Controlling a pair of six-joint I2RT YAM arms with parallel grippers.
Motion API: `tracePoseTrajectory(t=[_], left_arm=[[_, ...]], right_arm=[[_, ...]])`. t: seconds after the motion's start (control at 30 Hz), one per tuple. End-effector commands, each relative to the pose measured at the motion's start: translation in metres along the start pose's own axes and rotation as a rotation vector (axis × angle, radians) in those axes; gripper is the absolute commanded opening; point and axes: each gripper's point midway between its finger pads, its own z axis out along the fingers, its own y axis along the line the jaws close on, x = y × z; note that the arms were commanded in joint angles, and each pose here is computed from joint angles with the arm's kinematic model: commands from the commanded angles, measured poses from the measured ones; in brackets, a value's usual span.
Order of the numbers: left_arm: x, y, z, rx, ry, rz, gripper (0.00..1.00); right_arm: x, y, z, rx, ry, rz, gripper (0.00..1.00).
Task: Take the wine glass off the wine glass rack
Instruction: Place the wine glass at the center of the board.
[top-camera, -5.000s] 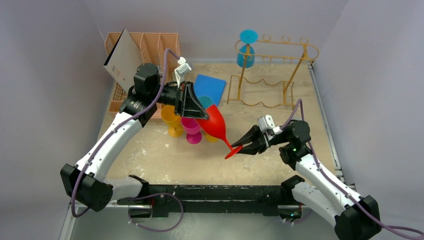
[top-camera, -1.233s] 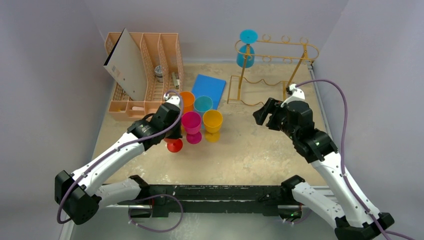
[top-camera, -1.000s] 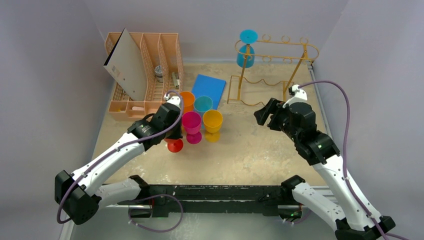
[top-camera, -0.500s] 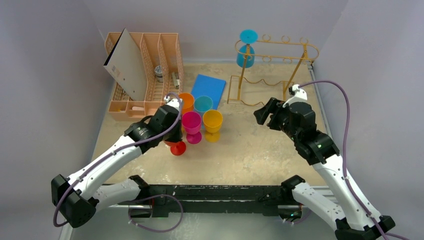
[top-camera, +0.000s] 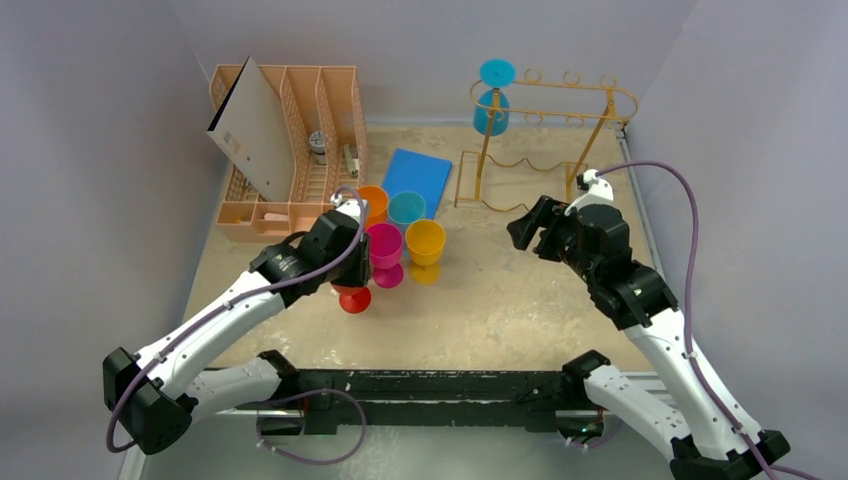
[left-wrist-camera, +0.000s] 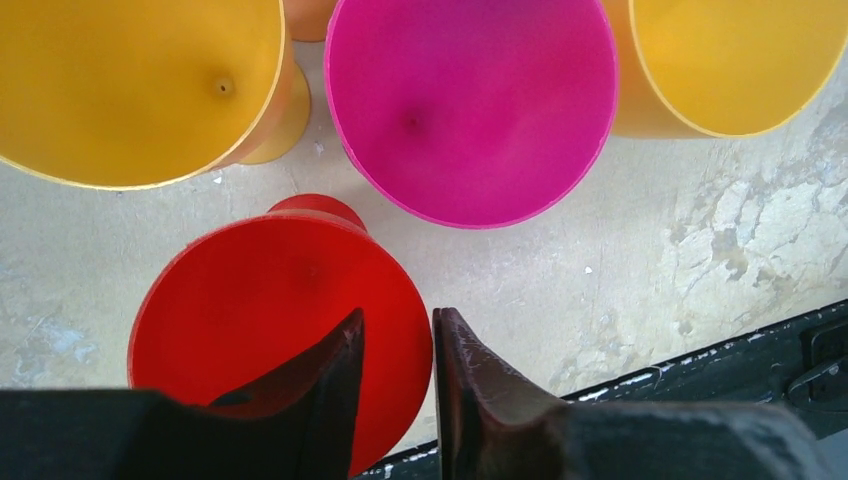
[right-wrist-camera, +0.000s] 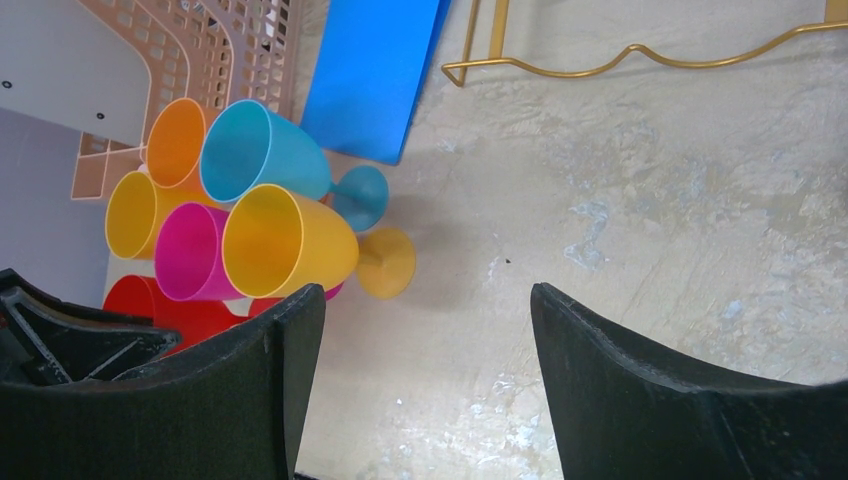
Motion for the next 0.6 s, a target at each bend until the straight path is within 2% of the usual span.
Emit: tracePoseTrajectory(t=[0.0, 0.3, 0.47, 0.57], left_arm=[[-0.013, -0.009, -0.014, 0.038, -0.038, 0.007, 0.32], [-0.042, -0.017, -0.059, 0.1, -0.142, 0.037, 0.53], [-0.05, -0.024, -0.066, 0.118, -0.13, 0.07, 0.56], [-0.061, -0.03, -0.07, 0.137, -0.158, 0.063, 0.59]], right_arm=[[-0.008, 0.0, 0.0, 0.004, -0.037, 0.007, 0.77], [-0.011, 0.014, -0.005, -0.064, -0.019, -0.04, 0.78], [-0.011, 0.044, -0.015, -0.215, 0.035, -0.128, 0.78], [-0.017, 0.054, -0.019, -0.236, 0.073, -0.154, 0.78]])
